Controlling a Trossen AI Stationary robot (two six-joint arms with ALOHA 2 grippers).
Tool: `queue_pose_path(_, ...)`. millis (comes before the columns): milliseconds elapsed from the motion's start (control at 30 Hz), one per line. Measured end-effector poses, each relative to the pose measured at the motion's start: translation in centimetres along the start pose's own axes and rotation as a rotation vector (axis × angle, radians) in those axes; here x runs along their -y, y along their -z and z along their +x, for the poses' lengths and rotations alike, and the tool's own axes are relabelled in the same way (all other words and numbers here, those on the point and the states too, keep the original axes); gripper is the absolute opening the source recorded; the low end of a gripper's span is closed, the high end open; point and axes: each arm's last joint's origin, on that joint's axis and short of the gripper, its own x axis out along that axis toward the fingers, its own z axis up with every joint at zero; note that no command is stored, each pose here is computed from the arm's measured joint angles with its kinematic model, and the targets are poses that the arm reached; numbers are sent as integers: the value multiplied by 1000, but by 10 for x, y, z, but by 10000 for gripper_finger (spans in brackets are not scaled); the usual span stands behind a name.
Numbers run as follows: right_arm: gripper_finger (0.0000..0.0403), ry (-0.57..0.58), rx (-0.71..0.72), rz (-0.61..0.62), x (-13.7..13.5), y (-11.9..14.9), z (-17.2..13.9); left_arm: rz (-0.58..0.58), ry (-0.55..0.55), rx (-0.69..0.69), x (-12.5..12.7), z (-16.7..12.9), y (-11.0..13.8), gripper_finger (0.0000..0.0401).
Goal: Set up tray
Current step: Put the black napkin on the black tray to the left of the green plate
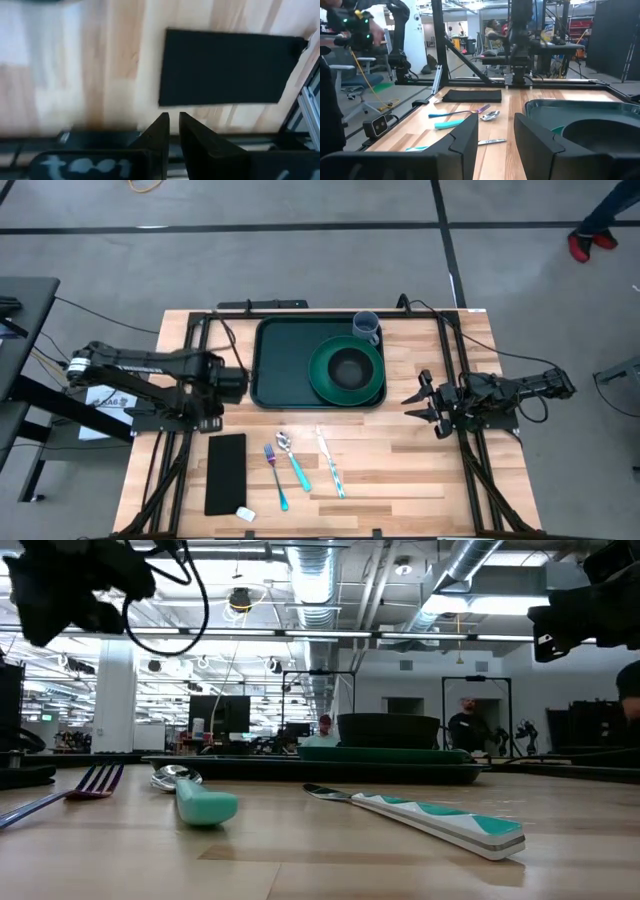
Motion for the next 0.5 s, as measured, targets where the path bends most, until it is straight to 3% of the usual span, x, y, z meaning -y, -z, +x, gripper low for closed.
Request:
queue_pose_path(233, 118, 0, 0, 0, 0, 0, 0, 92, 23, 74, 16, 36, -6, 36)
queue_pose_path(500, 118, 0, 0, 0, 0, 0, 0, 78, 11, 26, 14, 66, 2, 87)
